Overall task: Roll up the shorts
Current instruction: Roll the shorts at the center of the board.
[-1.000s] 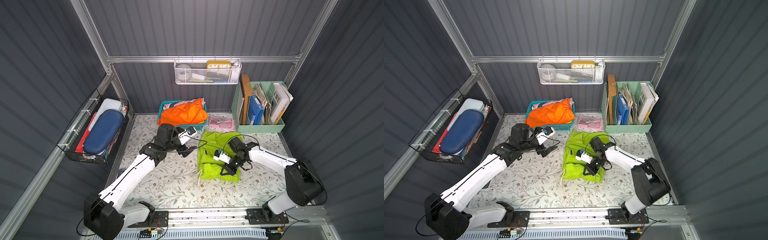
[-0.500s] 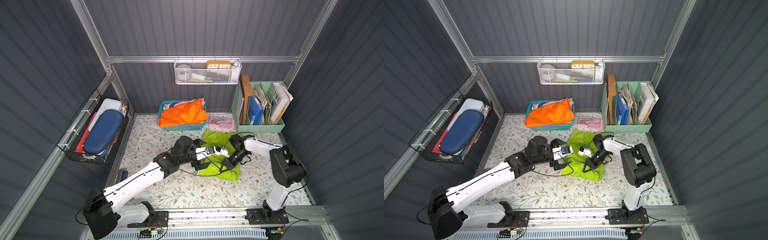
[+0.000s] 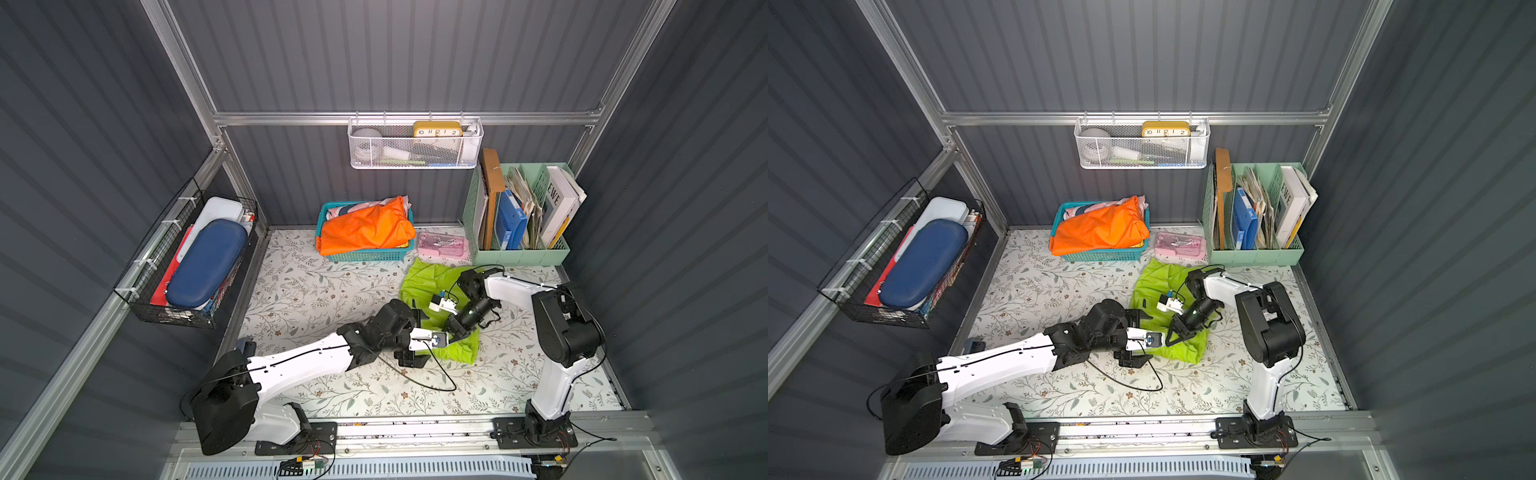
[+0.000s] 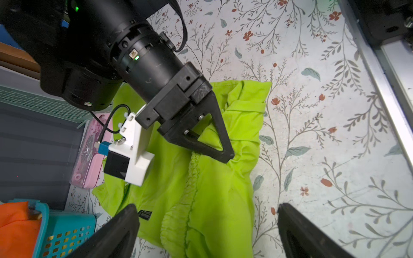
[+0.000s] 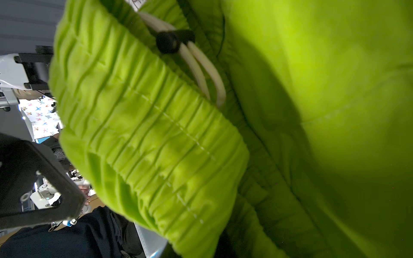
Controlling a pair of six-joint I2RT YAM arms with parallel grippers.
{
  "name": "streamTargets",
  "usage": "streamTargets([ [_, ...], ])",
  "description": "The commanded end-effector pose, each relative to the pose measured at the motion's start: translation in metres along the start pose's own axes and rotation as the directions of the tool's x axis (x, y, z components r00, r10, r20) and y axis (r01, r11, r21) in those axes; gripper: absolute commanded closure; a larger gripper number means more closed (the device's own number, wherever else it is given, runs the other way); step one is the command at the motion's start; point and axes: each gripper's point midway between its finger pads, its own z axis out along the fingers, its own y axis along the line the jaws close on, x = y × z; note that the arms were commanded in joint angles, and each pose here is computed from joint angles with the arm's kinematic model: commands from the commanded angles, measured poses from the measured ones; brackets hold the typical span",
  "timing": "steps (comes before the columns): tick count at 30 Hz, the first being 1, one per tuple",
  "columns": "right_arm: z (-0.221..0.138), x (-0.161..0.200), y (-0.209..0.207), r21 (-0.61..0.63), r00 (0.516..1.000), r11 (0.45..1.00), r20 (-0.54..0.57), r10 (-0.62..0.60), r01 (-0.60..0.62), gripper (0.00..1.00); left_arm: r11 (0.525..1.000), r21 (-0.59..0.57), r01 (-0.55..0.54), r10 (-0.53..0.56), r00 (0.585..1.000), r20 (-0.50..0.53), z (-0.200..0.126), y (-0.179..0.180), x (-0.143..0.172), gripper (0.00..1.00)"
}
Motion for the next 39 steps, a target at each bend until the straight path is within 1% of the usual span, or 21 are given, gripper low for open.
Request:
streamTargets([
  [1, -0.001, 0.003, 0.001, -0.013, 0.999, 0.999, -0.018, 0.039, -0.040, 1.00, 0.997, -0.041, -0.065, 0.066, 0.998, 0.006, 0.008, 0.002, -0.001, 0.00],
  [5, -0.004, -0.004, 0.002, -0.028, 0.999, 0.999, -0.011, 0.042, -0.042, 1.00, 0.997, -0.009, -0.078, 0.077, 0.997, -0.013, 0.018, -0.012, 0.003, 0.00],
  [9, -0.002, -0.002, 0.001, -0.036, 0.998, 0.998, -0.028, 0.048, -0.049, 1.00, 0.997, 0.007, -0.082, 0.082, 0.996, -0.024, 0.026, -0.021, 0.008, 0.00],
  [12, 0.000, 0.001, 0.000, -0.045, 0.998, 0.997, -0.035, 0.056, -0.058, 1.00, 0.998, 0.011, -0.056, 0.056, 0.998, -0.019, 0.032, -0.024, 0.011, 0.00],
  [15, 0.001, 0.003, 0.000, -0.059, 0.997, 0.996, -0.040, 0.060, -0.062, 1.00, 0.998, 0.023, -0.056, 0.056, 0.998, -0.023, 0.040, -0.030, 0.016, 0.00],
  [24, -0.002, 0.004, -0.001, -0.073, 0.997, 0.994, -0.032, 0.074, -0.076, 1.00, 0.997, 0.065, -0.045, 0.049, 0.996, -0.070, 0.062, -0.044, 0.037, 0.00],
  [27, -0.002, 0.004, 0.000, -0.076, 0.997, 0.994, -0.032, 0.073, -0.075, 1.00, 0.997, 0.061, -0.043, 0.048, 0.995, -0.086, 0.066, -0.047, 0.044, 0.01],
  [34, -0.005, 0.004, 0.004, -0.080, 0.999, 0.996, -0.016, 0.048, -0.049, 1.00, 0.995, 0.084, -0.052, 0.064, 0.987, -0.150, 0.078, -0.054, 0.067, 0.06],
  [39, -0.005, 0.007, 0.004, -0.088, 0.998, 0.995, -0.031, 0.049, -0.051, 1.00, 0.993, 0.119, -0.029, 0.050, 0.984, -0.173, 0.088, -0.060, 0.077, 0.07],
])
